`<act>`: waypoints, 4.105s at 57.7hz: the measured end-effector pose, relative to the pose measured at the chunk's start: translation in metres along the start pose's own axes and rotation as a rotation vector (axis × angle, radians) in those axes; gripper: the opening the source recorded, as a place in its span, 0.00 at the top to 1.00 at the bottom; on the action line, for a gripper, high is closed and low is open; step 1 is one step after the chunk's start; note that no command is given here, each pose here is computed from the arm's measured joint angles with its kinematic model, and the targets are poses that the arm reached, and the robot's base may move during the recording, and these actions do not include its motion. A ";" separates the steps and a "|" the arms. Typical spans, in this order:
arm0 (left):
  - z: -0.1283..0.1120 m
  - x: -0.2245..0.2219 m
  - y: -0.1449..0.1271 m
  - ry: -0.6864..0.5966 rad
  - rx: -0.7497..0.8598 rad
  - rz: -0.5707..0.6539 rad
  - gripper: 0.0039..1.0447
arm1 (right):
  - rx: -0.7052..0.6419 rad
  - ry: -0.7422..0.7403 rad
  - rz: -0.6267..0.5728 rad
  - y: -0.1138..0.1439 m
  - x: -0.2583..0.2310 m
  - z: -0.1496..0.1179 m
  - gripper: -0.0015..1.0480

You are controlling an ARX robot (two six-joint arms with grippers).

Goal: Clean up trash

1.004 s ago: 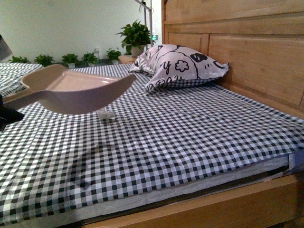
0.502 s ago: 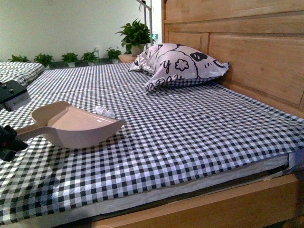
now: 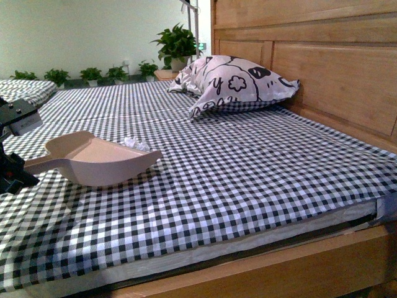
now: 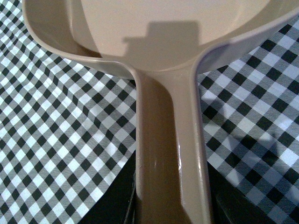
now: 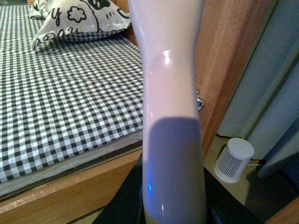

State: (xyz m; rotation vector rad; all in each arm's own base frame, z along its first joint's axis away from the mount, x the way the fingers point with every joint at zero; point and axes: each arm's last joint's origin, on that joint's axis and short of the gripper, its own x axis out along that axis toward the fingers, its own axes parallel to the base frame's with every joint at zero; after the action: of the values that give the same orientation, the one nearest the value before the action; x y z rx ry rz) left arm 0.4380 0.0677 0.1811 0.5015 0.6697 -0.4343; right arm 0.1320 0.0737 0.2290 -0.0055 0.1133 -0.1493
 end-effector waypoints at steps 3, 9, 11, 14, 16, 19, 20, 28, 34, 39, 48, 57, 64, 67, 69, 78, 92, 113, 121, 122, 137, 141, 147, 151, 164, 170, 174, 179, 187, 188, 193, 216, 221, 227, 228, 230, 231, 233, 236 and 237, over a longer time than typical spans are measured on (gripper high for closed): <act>-0.002 0.001 0.001 0.015 0.004 -0.005 0.75 | 0.000 0.000 0.000 0.000 0.000 0.000 0.82; -0.009 0.003 0.002 0.048 0.012 -0.014 0.75 | 0.000 0.000 0.000 0.000 0.000 0.000 0.82; -0.011 0.004 0.003 0.059 0.014 -0.014 0.75 | 0.000 0.000 0.000 0.000 0.000 0.000 0.82; -0.014 0.006 0.003 0.068 0.019 -0.017 0.75 | 0.000 0.000 0.000 0.000 0.000 0.000 0.82; -0.016 0.007 0.003 0.069 0.018 -0.017 0.75 | 0.000 0.000 0.000 0.000 0.000 0.000 0.82; -0.017 0.007 0.004 0.067 0.017 -0.016 0.75 | 0.000 0.000 0.000 0.000 0.000 0.000 0.82; -0.017 0.007 0.004 0.065 0.017 -0.015 0.75 | 0.000 0.000 0.000 0.000 0.000 0.000 0.82; -0.017 0.007 0.007 0.060 0.024 0.000 0.75 | 0.000 0.000 0.000 0.000 0.000 0.000 0.82; -0.017 0.009 0.009 0.057 0.023 0.001 0.75 | 0.000 0.000 0.000 0.000 0.000 0.000 0.82; -0.016 0.010 0.010 0.055 0.020 0.000 0.75 | 0.000 0.000 0.000 0.000 0.000 0.000 0.82; -0.014 0.010 0.011 0.050 0.019 0.004 0.75 | 0.000 0.000 0.000 0.000 0.000 0.000 0.82; -0.018 0.014 0.011 0.059 0.015 -0.004 0.75 | 0.000 0.000 0.000 0.000 0.000 0.000 0.82; -0.021 0.016 0.010 0.071 0.006 -0.014 0.75 | 0.000 0.000 0.000 0.000 0.000 0.000 0.82; -0.022 0.016 0.011 0.071 0.004 -0.016 0.75 | 0.000 0.000 0.000 0.000 0.000 0.000 0.82; -0.022 0.016 0.011 0.071 0.003 -0.017 0.75 | 0.000 0.000 0.000 0.000 0.000 0.000 0.82; -0.022 0.016 0.011 0.071 0.003 -0.017 0.75 | 0.000 0.000 0.000 0.000 0.000 0.000 0.82; -0.022 0.016 0.011 0.071 0.003 -0.017 0.75 | 0.000 0.000 0.000 0.000 0.000 0.000 0.82; -0.023 0.016 0.011 0.071 0.003 -0.017 0.75 | -0.079 0.184 0.063 0.002 0.015 0.000 0.82; -0.023 0.016 0.011 0.073 0.002 -0.016 0.75 | -0.102 0.280 0.113 0.014 0.080 0.013 0.82; -0.023 0.016 0.011 0.072 0.002 -0.016 0.75 | -0.118 0.283 0.111 0.017 0.092 0.014 0.82; -0.023 0.016 0.011 0.072 0.002 -0.017 0.75 | -0.301 0.382 0.186 0.065 0.213 -0.012 0.82; -0.023 0.016 0.011 0.071 0.002 -0.017 0.75 | -0.343 0.364 0.188 0.080 0.242 -0.012 0.82; -0.023 0.016 0.011 0.071 0.002 -0.017 0.75 | -0.388 0.328 0.155 0.100 0.280 -0.007 0.82; -0.023 0.016 0.011 0.072 0.002 -0.017 0.75 | -0.393 0.304 0.158 0.113 0.297 -0.003 0.82; -0.023 0.016 0.011 0.072 0.002 -0.017 0.75 | -0.467 0.200 0.287 0.181 0.326 0.016 0.82; -0.023 0.016 0.011 0.072 0.002 -0.017 0.75 | -0.516 0.140 0.359 0.216 0.329 0.023 0.82; -0.023 0.016 0.011 0.071 0.002 -0.017 0.75 | -0.566 0.095 0.394 0.239 0.330 0.027 0.82; -0.023 0.016 0.011 0.072 0.002 -0.017 0.75 | -0.655 0.039 0.429 0.264 0.329 0.025 0.82; -0.023 0.016 0.011 0.071 0.002 -0.017 0.75 | -0.802 0.005 0.439 0.289 0.331 0.013 0.82; -0.023 0.016 0.011 0.072 0.002 -0.017 0.75 | -0.821 0.005 0.435 0.293 0.333 0.010 0.82; -0.023 0.016 0.011 0.071 0.002 -0.017 0.75 | -0.920 0.019 0.399 0.303 0.343 -0.006 0.82; -0.023 0.016 0.011 0.071 0.002 -0.017 0.75 | -1.050 0.090 0.318 0.299 0.362 -0.029 0.82; -0.023 0.016 0.011 0.071 0.002 -0.017 0.75 | -1.058 0.106 0.305 0.297 0.361 -0.024 0.82; -0.023 0.016 0.011 0.071 0.002 -0.017 0.75 | -1.061 0.117 0.309 0.296 0.360 -0.020 0.82; -0.023 0.016 0.011 0.071 0.002 -0.017 0.75 | -1.063 0.121 0.312 0.297 0.359 -0.020 0.82; -0.023 0.016 0.011 0.072 0.002 -0.017 0.75 | -1.064 0.129 0.319 0.296 0.358 -0.020 0.82; -0.023 0.016 0.011 0.071 0.002 -0.017 0.75 | -1.065 0.138 0.327 0.297 0.357 -0.021 0.82; -0.023 0.016 0.011 0.071 0.002 -0.017 0.75 | -1.068 0.144 0.333 0.297 0.357 -0.021 0.82; -0.023 0.016 0.011 0.072 0.002 -0.017 0.75 | -1.087 0.177 0.364 0.299 0.354 -0.026 0.82; -0.023 0.016 0.011 0.072 0.002 -0.017 0.75 | -1.096 0.195 0.378 0.300 0.352 -0.029 0.82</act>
State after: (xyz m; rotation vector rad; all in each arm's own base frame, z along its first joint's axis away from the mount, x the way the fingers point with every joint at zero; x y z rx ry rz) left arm 0.4441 0.0858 0.1583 0.5159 0.7429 -0.4346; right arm 0.5191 0.3180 0.1563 -1.0589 0.3759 0.3060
